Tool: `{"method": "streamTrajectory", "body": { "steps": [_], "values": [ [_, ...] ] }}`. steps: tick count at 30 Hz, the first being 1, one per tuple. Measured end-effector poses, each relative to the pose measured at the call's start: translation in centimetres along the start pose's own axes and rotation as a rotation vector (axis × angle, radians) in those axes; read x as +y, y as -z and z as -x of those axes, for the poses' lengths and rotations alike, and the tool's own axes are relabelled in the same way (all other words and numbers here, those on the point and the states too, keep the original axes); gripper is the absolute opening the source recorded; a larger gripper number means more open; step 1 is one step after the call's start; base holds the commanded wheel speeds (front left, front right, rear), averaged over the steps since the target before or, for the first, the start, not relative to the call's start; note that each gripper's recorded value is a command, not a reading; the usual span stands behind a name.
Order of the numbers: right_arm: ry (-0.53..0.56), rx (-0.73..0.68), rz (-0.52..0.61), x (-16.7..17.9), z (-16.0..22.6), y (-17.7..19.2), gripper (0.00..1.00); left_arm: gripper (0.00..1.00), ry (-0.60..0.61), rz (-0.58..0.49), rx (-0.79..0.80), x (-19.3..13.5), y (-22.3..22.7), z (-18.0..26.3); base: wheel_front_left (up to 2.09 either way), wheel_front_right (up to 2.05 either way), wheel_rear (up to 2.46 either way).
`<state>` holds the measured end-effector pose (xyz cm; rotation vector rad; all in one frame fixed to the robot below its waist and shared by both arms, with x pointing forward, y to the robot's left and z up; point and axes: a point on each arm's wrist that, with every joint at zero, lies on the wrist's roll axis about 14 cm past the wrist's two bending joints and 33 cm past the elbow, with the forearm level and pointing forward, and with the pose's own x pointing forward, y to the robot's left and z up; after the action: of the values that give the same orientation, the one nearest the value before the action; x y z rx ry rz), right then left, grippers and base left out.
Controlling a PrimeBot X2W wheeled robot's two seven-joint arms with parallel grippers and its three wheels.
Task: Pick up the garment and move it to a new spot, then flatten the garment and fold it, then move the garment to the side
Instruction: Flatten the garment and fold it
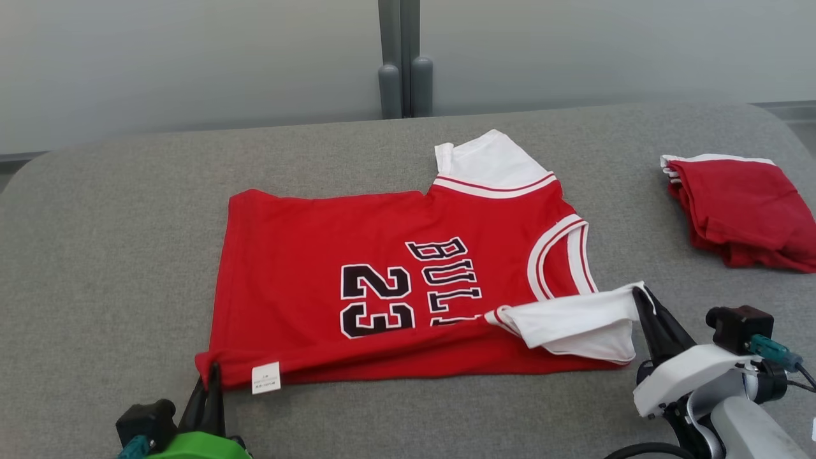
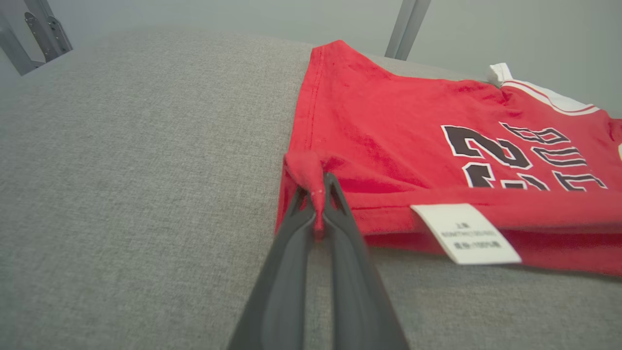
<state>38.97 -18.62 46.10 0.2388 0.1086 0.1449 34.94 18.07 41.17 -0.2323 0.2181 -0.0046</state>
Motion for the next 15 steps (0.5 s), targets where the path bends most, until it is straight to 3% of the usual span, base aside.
{"method": "streamTrajectory", "body": {
  "steps": [5,15],
  "values": [
    [-0.004,0.051,0.021,0.0,-2.2,1.1,0.0,0.0,0.023,-0.005,0.013,-0.8,-0.1,-2.2,0.0,0.0,0.0],
    [-0.019,0.105,0.049,0.2,-5.9,2.6,0.0,0.09,0.027,-0.012,0.054,-0.9,0.5,-5.2,0.0,0.0,0.0]
  ]
}}
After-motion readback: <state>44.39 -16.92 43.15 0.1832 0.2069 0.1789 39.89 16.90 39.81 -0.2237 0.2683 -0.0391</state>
